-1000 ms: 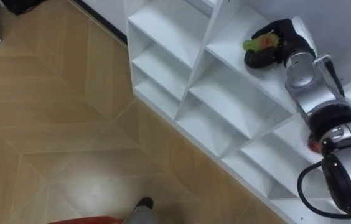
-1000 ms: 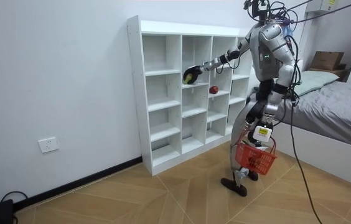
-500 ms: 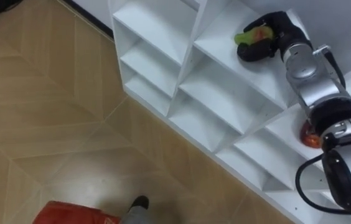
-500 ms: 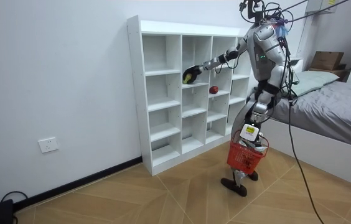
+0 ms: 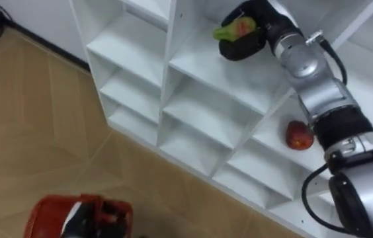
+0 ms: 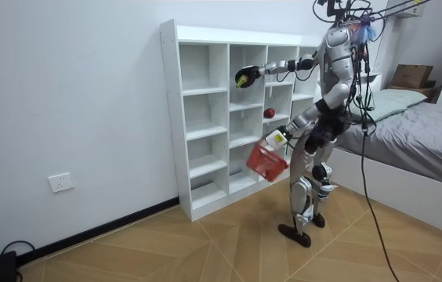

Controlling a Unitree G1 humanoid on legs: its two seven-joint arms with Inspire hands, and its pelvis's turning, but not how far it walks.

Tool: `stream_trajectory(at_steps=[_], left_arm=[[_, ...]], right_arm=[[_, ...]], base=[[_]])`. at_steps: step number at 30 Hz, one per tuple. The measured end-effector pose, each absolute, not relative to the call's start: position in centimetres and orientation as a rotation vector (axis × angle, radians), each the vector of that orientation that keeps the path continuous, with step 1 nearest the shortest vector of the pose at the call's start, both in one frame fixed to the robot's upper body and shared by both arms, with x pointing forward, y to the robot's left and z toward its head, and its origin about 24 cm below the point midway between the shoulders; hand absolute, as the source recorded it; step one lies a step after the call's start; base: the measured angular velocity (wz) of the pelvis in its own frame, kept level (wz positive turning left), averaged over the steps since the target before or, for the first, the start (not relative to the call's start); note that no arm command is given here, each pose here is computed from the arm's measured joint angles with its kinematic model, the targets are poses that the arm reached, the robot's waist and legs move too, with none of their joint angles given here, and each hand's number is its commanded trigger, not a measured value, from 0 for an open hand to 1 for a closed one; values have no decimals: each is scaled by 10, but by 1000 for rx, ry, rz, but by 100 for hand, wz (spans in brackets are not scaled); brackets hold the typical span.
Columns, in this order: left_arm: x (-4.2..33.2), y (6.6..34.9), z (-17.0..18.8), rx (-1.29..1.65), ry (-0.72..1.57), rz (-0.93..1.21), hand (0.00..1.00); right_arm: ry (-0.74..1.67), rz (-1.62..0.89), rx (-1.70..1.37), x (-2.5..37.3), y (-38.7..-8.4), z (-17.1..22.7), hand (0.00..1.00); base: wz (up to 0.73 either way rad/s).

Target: Collect fruits from the closet

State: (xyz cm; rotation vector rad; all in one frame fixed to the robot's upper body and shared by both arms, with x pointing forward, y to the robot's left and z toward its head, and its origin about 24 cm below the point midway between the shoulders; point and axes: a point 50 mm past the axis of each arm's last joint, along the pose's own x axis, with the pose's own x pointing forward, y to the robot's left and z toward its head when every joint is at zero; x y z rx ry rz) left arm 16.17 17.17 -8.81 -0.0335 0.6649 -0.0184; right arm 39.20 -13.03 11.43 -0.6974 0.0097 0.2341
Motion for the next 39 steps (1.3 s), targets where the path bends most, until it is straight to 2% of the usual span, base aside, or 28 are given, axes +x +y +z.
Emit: stream_trajectory(at_steps=[3, 8, 13, 18, 26, 39], left_arm=[[168, 145, -85, -123, 642, -125, 100], [166, 131, -86, -187, 655, -211, 100], [168, 128, -85, -188, 652, -242, 100], [180, 124, -78, -186, 617, -270, 100], [191, 121, -72, -186, 582, -281, 100], [198, 113, -68, -199, 562, -259, 100]], right_arm=[[-4, 249, -684, 384, -127, 111, 100], [-57, 253, -705, 381, -121, 125, 100], [-133, 249, -718, 373, -117, 136, 100], [-144, 298, -702, 357, -107, 124, 100], [-185, 342, -724, 342, -101, 128, 100], [-108, 474, -675, 312, -94, 96, 100]], base=[[-21], [-7], [-4], [-8], [-2], [-8]])
